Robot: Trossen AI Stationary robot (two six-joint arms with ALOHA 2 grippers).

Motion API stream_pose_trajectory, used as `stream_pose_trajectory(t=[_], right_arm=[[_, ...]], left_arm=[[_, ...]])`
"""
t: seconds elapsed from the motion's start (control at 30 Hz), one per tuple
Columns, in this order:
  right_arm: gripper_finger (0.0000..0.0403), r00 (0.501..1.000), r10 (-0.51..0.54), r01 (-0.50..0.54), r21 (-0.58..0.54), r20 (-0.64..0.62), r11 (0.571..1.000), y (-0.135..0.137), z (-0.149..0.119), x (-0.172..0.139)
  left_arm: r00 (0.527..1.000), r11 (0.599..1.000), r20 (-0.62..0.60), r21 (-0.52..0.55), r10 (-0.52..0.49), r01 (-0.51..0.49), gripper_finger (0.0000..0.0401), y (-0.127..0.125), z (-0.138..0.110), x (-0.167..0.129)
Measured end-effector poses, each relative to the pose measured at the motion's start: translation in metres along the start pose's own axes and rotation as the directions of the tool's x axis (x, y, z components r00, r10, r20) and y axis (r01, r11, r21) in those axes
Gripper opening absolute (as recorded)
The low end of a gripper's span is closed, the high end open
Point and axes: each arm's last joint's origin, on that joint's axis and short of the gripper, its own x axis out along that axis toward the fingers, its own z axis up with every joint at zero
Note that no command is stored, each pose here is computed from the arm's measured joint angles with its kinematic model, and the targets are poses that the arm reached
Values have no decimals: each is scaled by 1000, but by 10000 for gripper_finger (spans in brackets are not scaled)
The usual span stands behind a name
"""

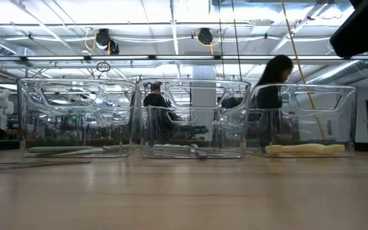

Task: Sort silverware by color (type)
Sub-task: Put the green knife into the left transparent bin

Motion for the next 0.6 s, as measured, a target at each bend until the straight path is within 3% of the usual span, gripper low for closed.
stream_pose_trajectory(t=[0.3,0.47,0.6], right_arm=[[122,1000,-4,4,-21,2,1000,-1,1,2],[122,1000,-9,9,-38,2,999,-3,2,4],[122,1000,-7,7,-66,-1,998,-4,3,5]], left_arm=[[993,990,56,102,-106,100,65,-20,13,-8],[993,993,76,76,-92,86,65,-26,24,-17],[992,994,78,-36,-97,100,65,-35,33,-32]])
